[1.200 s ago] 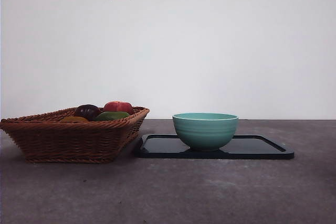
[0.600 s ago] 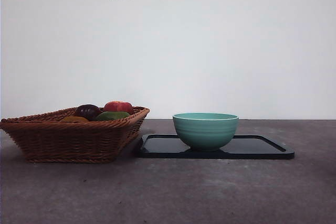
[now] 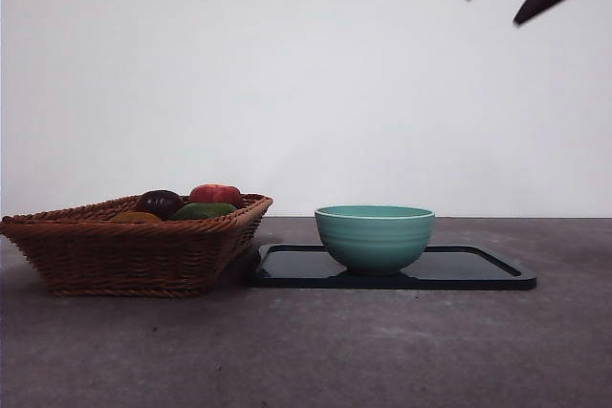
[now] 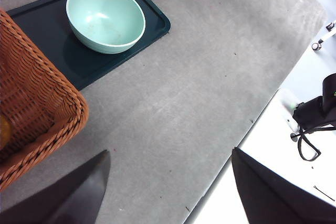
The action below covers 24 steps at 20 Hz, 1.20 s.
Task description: Pick up the wifruite, put it on the bowl, pick up the plate, put it on desk
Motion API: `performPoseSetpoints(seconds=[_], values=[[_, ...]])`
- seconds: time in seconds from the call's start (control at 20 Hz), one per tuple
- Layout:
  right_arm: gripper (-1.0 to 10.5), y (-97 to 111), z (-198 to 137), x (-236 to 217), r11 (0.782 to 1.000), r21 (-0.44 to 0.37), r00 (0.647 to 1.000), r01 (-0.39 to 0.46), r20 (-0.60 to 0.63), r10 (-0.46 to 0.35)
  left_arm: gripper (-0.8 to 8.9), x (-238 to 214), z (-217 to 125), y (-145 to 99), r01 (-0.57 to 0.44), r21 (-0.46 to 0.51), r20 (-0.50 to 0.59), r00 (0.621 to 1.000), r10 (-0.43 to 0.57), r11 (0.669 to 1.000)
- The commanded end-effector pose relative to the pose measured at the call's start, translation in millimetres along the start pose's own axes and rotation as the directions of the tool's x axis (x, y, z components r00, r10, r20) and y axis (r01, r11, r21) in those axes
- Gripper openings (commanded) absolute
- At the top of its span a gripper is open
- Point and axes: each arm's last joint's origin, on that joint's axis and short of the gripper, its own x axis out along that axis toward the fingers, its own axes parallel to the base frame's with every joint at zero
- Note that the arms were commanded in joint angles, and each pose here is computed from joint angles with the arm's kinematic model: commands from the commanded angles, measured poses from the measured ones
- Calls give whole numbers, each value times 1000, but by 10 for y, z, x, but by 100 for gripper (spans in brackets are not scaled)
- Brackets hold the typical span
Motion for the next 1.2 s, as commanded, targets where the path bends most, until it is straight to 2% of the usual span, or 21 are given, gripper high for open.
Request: performPoseSetpoints(seconds=[0.05,0.25,0.5,1.0,1.2], values=[[289,-86,161,263,1000,-16,998,26,-49,-27,371,-9,39,-13,8,24,12,1000,-8,1000],[289,-211,265,700,999,-8,991,40,-125,-41,371,-9,39,-13,8,24,13,1000,-8,1000],[289,-357,198,1264,999,6,974,53,-219,-51,371,-9,40,-13,8,24,13,1000,-8,1000],[287,-412,-34,1983,999,-6,946,49,-321,-48,371,-9,39,-13,8,23,12,1000,-8,1000],[137,-435,-33,2060,998,-15,952,60,-299,-62,371,-9,38,-13,8,23,12,1000,-8,1000]])
